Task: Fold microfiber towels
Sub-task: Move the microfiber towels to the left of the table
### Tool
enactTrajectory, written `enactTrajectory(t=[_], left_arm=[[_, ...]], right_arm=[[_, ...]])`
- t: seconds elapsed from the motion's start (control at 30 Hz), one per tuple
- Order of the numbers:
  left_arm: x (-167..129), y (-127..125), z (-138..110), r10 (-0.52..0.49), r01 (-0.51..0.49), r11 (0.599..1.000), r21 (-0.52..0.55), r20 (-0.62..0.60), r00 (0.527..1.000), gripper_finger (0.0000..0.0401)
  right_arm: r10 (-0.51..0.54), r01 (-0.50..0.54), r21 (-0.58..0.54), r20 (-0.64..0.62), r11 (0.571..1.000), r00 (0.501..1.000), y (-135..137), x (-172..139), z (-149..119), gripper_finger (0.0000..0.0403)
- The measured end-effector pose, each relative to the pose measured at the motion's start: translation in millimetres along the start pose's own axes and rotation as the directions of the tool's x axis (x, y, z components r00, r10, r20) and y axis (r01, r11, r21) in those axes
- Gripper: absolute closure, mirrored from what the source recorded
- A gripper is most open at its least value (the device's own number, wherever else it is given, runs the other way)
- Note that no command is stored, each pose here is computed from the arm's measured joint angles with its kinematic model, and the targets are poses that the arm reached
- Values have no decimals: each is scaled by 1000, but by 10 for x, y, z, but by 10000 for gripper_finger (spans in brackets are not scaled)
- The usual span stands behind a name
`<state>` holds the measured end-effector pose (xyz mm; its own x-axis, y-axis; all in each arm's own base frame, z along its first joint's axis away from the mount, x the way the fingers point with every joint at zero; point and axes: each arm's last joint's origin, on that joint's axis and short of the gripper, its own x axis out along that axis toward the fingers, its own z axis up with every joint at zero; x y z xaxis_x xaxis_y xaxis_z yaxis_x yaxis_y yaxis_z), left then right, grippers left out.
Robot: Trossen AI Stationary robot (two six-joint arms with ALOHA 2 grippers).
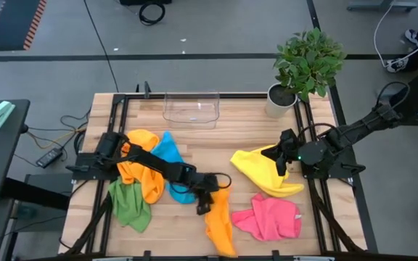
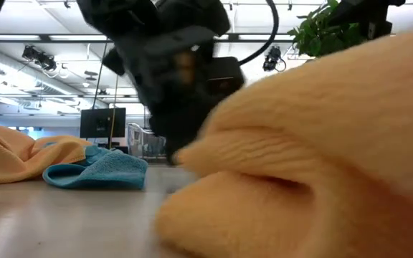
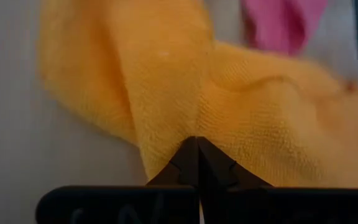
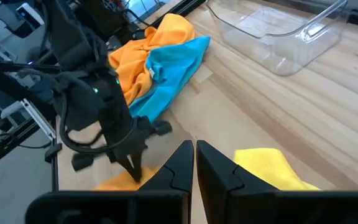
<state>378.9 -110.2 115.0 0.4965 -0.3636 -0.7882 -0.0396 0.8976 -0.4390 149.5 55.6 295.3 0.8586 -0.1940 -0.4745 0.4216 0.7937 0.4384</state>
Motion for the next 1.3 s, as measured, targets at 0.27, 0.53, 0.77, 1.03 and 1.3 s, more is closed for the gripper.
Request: enactTrajectory(t=[0.27,0.53,0.77,1.03,1.3], left_arm=[[-452,-355,-607,213,-176,976,125,-426,879,400],[-1002,-622,-1320,370,-325,928,184,-575,730,400],[-1482,-933,-1199,282,-279,958,63,-377,882,399],[-1606,-989,-602,235,-238,971,27,71,969,400],[-927,-598,110,102,-180,967,180,372,923,396]], right_arm=[[-3,3,-36,-1,999,1000,-6,3,4,376],[-3,3,-46,-1,999,1000,-6,3,4,376],[-4,4,-53,-2,999,1000,-7,3,3,376],[0,-1,-45,-7,999,1000,-6,2,1,376],[50,-51,-6,-70,999,996,8,2,-18,376]])
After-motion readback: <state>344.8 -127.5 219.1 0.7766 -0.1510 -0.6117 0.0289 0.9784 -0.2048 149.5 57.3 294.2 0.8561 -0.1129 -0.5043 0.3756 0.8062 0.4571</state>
